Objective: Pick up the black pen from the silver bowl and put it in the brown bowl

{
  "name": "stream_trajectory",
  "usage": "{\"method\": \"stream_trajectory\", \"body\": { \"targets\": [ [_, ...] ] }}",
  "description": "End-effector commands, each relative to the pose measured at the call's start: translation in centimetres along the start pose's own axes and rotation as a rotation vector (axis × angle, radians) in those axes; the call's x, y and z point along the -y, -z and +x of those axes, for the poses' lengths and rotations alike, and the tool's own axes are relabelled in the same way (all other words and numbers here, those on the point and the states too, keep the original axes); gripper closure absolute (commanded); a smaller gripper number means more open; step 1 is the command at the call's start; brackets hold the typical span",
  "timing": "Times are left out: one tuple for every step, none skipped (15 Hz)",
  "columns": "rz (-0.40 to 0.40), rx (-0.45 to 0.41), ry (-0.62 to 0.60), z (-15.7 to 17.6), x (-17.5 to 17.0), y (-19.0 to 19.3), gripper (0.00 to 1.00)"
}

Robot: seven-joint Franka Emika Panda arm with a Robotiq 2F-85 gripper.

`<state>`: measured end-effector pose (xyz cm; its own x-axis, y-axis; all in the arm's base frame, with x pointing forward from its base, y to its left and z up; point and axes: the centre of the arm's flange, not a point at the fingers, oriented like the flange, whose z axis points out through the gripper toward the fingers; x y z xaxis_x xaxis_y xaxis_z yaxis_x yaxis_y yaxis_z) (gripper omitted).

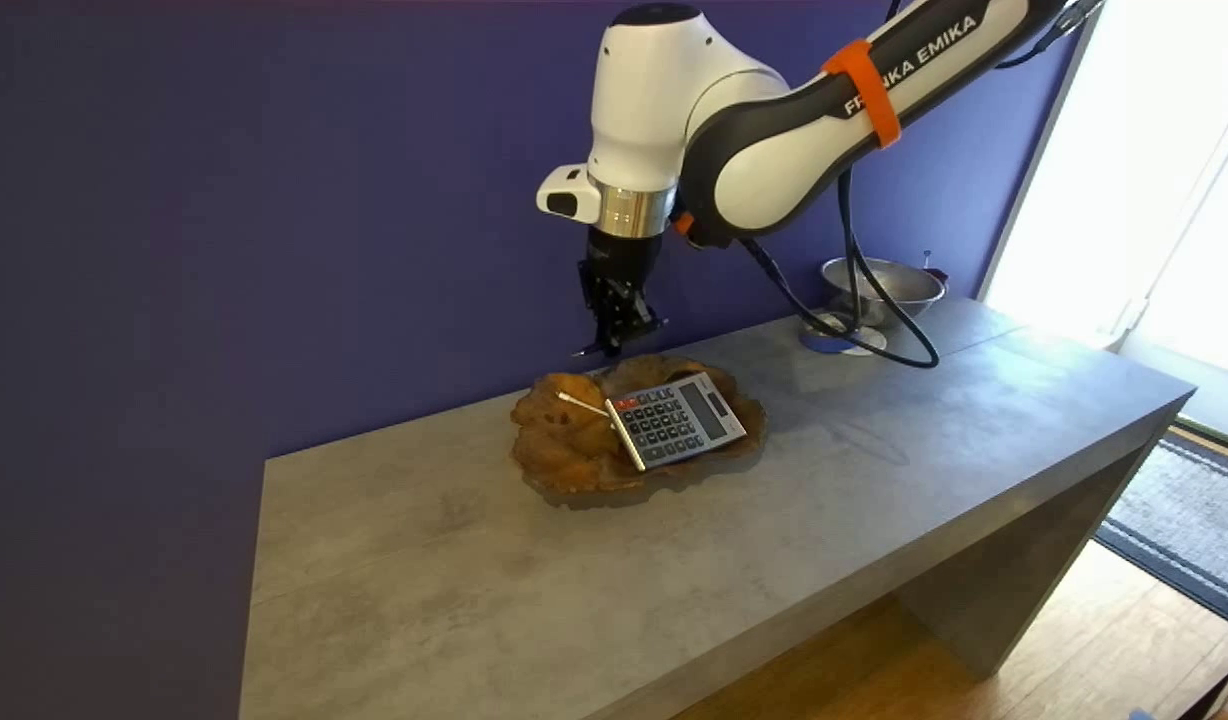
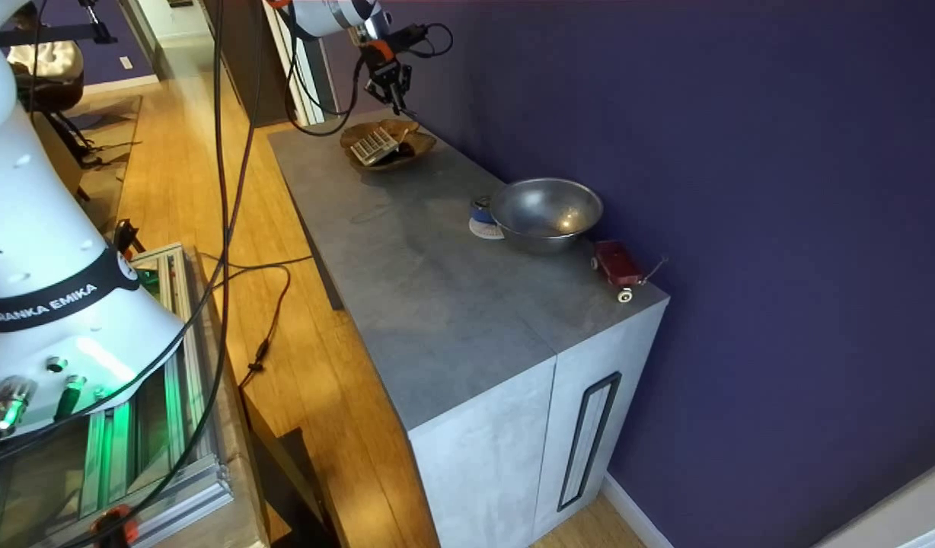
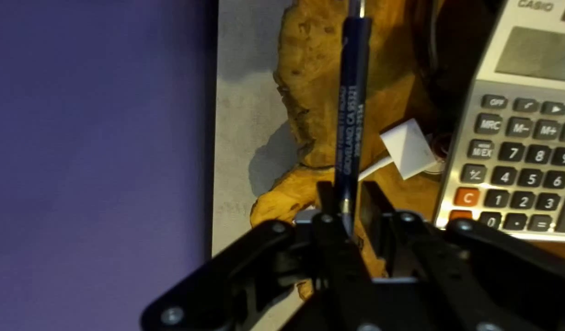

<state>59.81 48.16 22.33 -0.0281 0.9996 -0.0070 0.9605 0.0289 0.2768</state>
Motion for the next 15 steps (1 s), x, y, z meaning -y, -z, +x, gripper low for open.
{"method": "stream_trajectory", "body": {
  "targets": [
    [-0.013,-0.012,0.011,1.3,-0.5,-1.6,0.48],
    [-0.017,-0.022,0.001,1.3,-0.4,-1.2,0.4],
    [-0.019,-0.044,-0.016,1.2,-0.2,-0.3,0.34],
    [-0.032,-0.057,-0.03,1.0,-0.1,0.8,0.27],
    [-0.034,-0.088,-0.055,0.6,0.3,2.4,0.19],
    [-0.032,-0.121,-0.076,0.1,0.6,3.8,0.13],
    [-0.016,-0.184,-0.071,-0.4,1.6,6.0,0.05],
    [0.005,-0.258,-0.045,-0.6,2.7,7.8,0.01],
    [0.008,-0.305,-0.013,-0.5,3.7,9.2,0.0],
    [0.015,-0.352,0.02,-0.3,4.7,10.4,0.0],
    [0.013,-0.404,0.05,0.0,6.0,11.5,0.0],
    [0.007,-0.454,0.083,0.5,7.2,12.6,0.0],
    [-0.012,-0.511,0.108,1.1,8.7,13.5,0.0],
    [-0.028,-0.57,0.121,1.7,10.0,14.4,0.0],
    [-0.035,-0.49,0.082,4.9,5.0,12.5,0.0]
  ]
}}
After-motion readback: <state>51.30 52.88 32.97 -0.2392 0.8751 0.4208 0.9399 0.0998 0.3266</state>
